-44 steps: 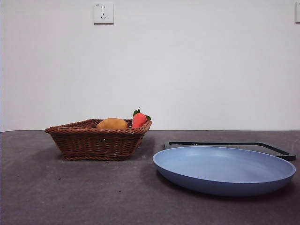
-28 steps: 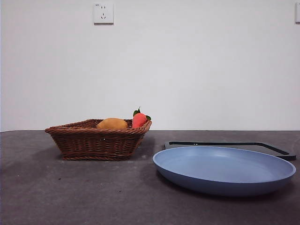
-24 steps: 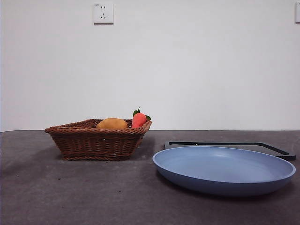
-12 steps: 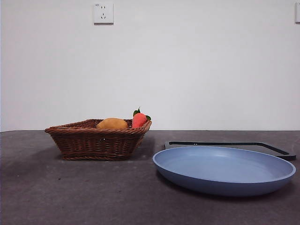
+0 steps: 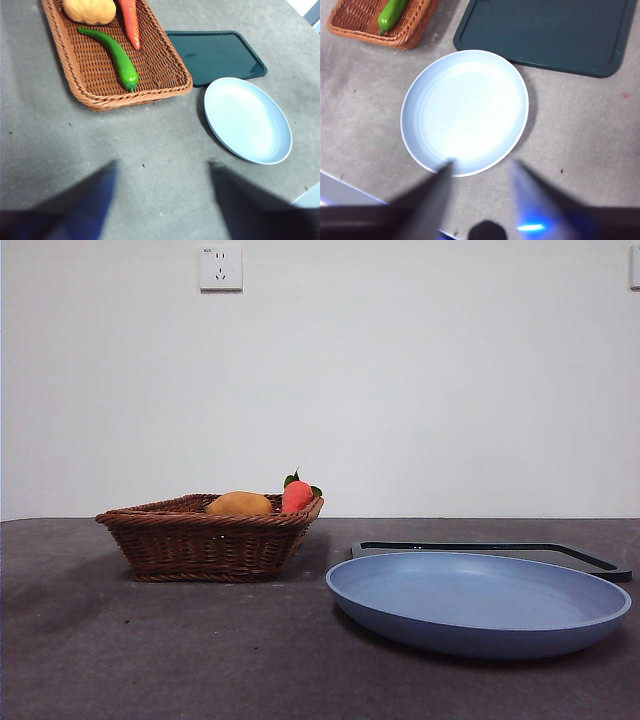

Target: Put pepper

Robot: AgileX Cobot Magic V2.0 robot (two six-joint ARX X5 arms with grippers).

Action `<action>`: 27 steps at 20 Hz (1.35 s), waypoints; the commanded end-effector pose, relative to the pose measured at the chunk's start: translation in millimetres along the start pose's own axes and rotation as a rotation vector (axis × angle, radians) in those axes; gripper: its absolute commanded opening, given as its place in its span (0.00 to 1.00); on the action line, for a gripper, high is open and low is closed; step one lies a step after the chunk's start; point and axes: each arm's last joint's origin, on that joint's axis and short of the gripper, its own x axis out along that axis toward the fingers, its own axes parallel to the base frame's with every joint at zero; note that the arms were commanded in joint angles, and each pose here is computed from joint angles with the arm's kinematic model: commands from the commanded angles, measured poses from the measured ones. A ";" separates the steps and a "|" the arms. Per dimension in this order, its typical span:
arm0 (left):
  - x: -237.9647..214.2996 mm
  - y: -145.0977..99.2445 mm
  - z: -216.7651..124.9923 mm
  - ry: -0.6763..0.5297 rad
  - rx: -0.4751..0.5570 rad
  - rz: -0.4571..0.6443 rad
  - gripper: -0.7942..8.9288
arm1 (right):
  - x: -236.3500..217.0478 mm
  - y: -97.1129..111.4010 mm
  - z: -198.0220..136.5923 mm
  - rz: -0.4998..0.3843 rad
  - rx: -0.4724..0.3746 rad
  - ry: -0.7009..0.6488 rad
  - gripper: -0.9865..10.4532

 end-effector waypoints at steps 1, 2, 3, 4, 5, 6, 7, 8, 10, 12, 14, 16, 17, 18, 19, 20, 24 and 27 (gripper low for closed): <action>-3.0 -1.7 5.3 -0.020 0.023 -0.001 0.48 | 1.6 -0.7 6.6 -0.001 0.027 -0.001 0.39; -3.0 -1.7 5.2 -0.019 0.022 -0.001 0.48 | 3.9 -1.7 7.5 -0.001 0.030 0.009 0.39; -3.0 -1.7 5.3 -0.019 0.023 -0.002 0.48 | 7.5 -3.1 9.1 0.000 0.036 0.023 0.39; -3.0 -1.7 5.3 -0.019 0.021 -0.002 0.48 | 11.1 -4.6 10.9 0.001 0.040 0.031 0.39; -3.0 -1.7 5.2 -0.019 0.020 -0.003 0.48 | 16.6 -6.8 13.8 0.002 0.050 0.043 0.39; -3.0 -1.7 5.2 -0.019 0.020 -0.003 0.48 | 22.2 -9.1 16.7 0.002 0.059 0.053 0.39; -3.0 -1.7 5.3 -0.019 0.020 -0.003 0.48 | 30.0 -12.3 20.7 0.003 0.070 0.063 0.39; -3.0 -1.7 5.2 -0.019 0.020 -0.003 0.48 | 37.2 -15.1 23.9 0.005 0.074 0.074 0.39; -3.0 -1.8 5.3 -0.019 0.020 -0.004 0.48 | 57.5 -23.1 30.5 0.009 0.096 0.113 0.39; -3.0 -1.8 5.3 -0.019 0.020 -0.004 0.48 | 79.8 -31.9 34.3 0.011 0.116 0.166 0.39; -3.0 -1.8 5.3 -0.019 0.020 -0.004 0.48 | 103.1 -40.8 35.9 0.012 0.136 0.219 0.39; -3.0 -1.8 5.3 -0.019 0.020 -0.004 0.48 | 125.2 -49.0 35.2 0.015 0.154 0.267 0.39; -3.0 -1.8 5.3 -0.019 0.020 -0.004 0.48 | 135.7 -52.1 33.9 0.017 0.160 0.294 0.39; -3.0 -1.8 5.3 -0.019 0.020 -0.004 0.48 | 146.2 -54.3 32.5 0.022 0.163 0.317 0.39; -3.0 -1.8 5.3 -0.019 0.020 -0.004 0.48 | 155.1 -56.2 31.1 0.026 0.162 0.335 0.39; -3.0 -1.8 5.3 -0.019 0.020 -0.004 0.48 | 163.9 -57.7 29.4 0.029 0.159 0.352 0.38; -3.0 -1.7 5.2 -0.019 0.020 -0.003 0.48 | 190.6 -57.3 22.9 0.046 0.141 0.408 0.36; -3.0 -1.7 5.2 -0.019 0.020 -0.003 0.48 | 202.3 -56.1 18.0 0.054 0.139 0.446 0.30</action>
